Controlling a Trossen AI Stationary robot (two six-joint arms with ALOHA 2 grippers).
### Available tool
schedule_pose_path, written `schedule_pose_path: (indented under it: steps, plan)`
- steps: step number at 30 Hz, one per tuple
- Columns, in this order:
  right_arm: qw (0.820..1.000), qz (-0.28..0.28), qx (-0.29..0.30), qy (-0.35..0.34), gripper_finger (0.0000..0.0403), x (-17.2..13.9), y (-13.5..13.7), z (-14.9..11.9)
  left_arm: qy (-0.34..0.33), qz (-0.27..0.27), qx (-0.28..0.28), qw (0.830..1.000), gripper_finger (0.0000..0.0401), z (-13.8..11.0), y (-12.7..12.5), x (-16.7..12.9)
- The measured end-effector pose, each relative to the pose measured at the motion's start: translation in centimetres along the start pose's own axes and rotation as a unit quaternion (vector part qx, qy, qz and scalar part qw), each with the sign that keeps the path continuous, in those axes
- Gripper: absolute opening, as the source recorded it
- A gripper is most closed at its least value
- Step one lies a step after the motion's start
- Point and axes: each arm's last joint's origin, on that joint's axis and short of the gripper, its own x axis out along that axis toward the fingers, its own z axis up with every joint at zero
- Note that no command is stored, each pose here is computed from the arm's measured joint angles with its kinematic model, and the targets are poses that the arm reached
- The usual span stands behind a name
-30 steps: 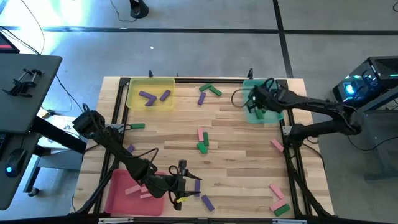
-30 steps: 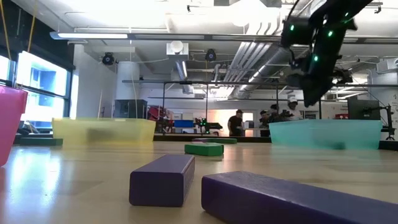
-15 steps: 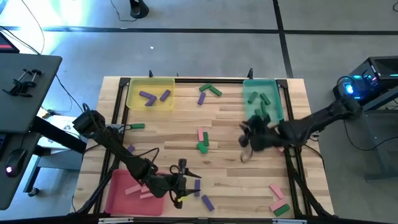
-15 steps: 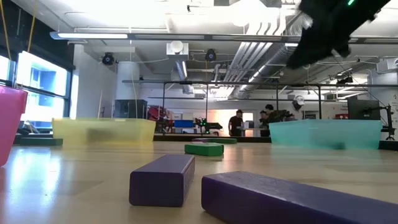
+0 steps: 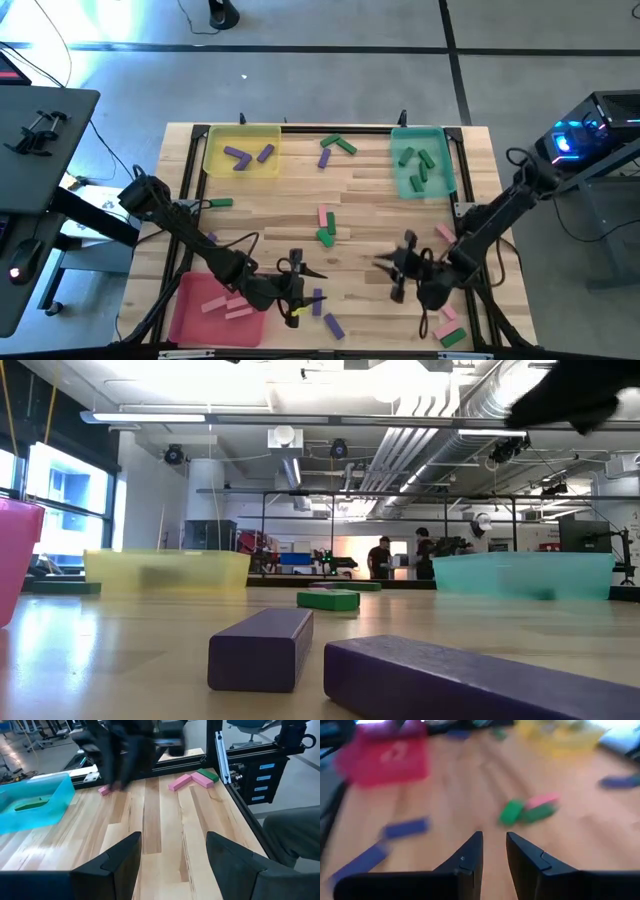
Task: Sort blocks
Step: Put the pink wooden block into the pink bin
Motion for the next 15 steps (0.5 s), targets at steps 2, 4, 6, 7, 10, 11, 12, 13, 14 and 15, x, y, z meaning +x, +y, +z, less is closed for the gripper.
schedule_pose_path:
  steps: [2,4,6,7,10,11,12,13,14,15]
  plan:
    - [0.998,0.041,0.021,0.042,0.0071,-0.1,0.5,-0.6,0.0,0.0,-0.002,1.0,0.0213,0.0,0.0,0.0]
    - [0.992,0.082,0.048,0.086,0.0071,-0.2,0.9,-1.1,0.0,0.0,-0.002,1.0,0.0213,0.0,0.0,0.0]
    - [0.983,0.113,0.077,0.125,0.0071,-0.5,1.3,-1.4,0.0,0.0,-0.002,1.0,0.0213,0.0,0.0,0.0]
    - [0.978,0.125,0.089,0.143,0.0071,-0.7,1.4,-1.6,0.0,0.0,-0.002,1.0,0.0213,0.0,0.0,0.0]
    - [0.958,0.159,0.125,0.201,0.0071,-1.3,1.8,-2.1,0.0,0.0,-0.006,1.0,0.0213,0.0,0.0,0.0]
    - [0.949,0.168,0.139,0.227,0.0071,-1.5,1.9,-2.3,0.0,0.0,-0.007,1.0,0.0213,0.0,0.0,0.0]
    - [0.94,0.172,0.153,0.253,0.0071,-1.7,1.9,-2.6,0.0,0.0,-0.007,1.0,0.0213,0.0,0.0,0.0]
    - [0.929,0.173,0.165,0.282,0.0071,-1.9,1.9,-2.8,0.0,0.0,-0.007,1.0,0.0213,0.0,0.0,0.0]
    - [0.918,0.171,0.174,0.312,0.0071,-2.1,1.9,-3.2,0.0,0.0,-0.007,1.0,0.0213,0.0,0.0,0.0]
    - [0.906,0.166,0.182,0.343,0.0071,-2.3,1.8,-3.5,0.0,0.0,-0.007,1.0,0.0213,0.0,0.0,0.0]
